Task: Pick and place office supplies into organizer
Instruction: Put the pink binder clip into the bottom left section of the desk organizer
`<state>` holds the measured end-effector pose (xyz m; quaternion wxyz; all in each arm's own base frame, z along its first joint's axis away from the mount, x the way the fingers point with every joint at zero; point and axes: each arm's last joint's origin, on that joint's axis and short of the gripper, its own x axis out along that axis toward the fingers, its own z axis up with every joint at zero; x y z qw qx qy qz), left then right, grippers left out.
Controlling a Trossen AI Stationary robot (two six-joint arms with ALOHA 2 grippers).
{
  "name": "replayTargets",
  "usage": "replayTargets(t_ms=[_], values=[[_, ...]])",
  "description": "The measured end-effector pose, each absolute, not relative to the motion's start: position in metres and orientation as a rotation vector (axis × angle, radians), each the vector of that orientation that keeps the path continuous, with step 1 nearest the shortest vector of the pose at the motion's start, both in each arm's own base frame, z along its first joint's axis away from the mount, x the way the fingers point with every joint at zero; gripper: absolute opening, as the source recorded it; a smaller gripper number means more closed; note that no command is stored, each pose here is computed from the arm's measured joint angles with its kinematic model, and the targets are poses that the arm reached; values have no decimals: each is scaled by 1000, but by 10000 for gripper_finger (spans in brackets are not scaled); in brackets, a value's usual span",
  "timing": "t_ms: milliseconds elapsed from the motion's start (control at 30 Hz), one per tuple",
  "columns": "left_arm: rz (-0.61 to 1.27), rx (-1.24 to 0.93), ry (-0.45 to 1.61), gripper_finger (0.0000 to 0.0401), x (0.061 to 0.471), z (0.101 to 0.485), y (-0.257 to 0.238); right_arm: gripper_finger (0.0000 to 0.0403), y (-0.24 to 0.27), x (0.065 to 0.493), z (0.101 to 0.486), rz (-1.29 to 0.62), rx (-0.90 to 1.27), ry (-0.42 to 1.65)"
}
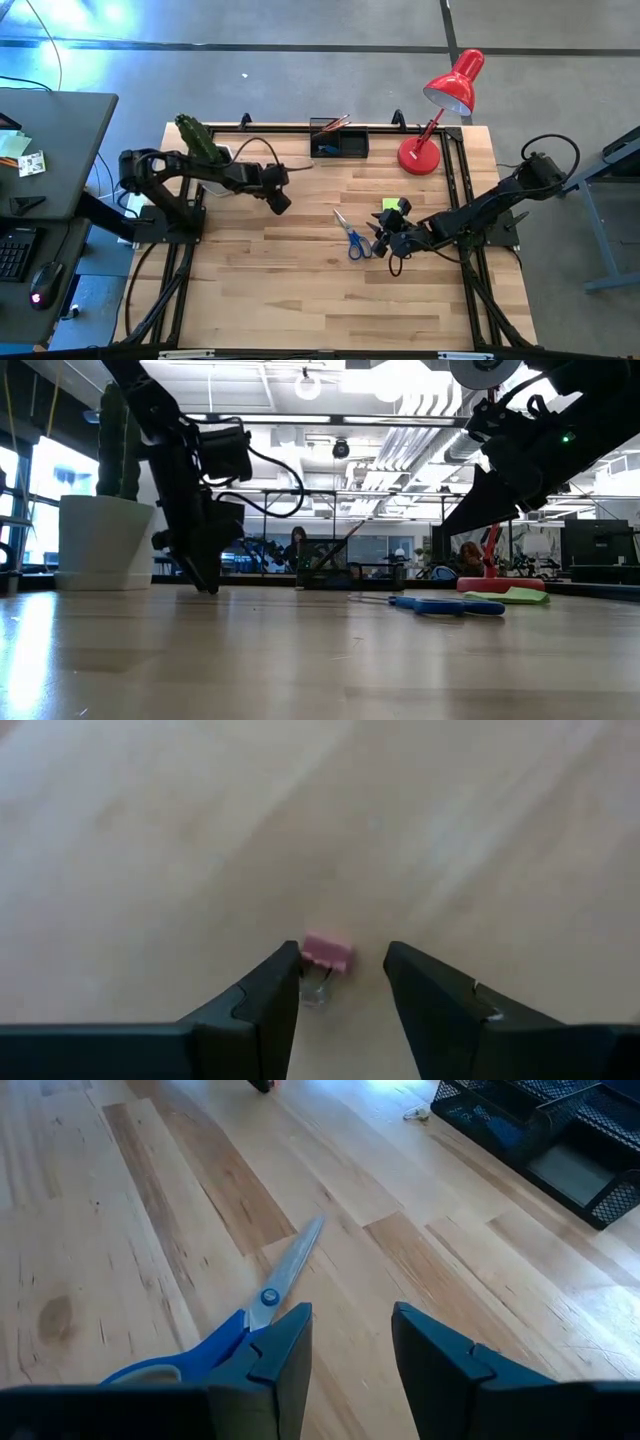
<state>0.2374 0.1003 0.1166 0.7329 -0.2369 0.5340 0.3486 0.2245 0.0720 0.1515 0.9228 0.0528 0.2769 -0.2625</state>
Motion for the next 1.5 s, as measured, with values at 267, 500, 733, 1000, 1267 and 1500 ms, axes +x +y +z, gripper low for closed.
replayTargets(t_ms=[267,500,733,1000,1267,1500], values=[[764,-512,1183,149,241,117,83,133,72,225,151,-532,111,573],[793,-456,1155,149,244,117,77,133,72,225,151,-531,112,573],[888,-459,1079,150,245,121,79,134,72,225,151,-534,118,571],[974,-486,1016,150,245,121,82,133,72,225,151,-533,116,571],[1058,-487,941,150,246,123,87,133,73,226,152,-532,125,557],[1043,-510,950,150,247,123,87,133,72,226,153,-532,123,556]])
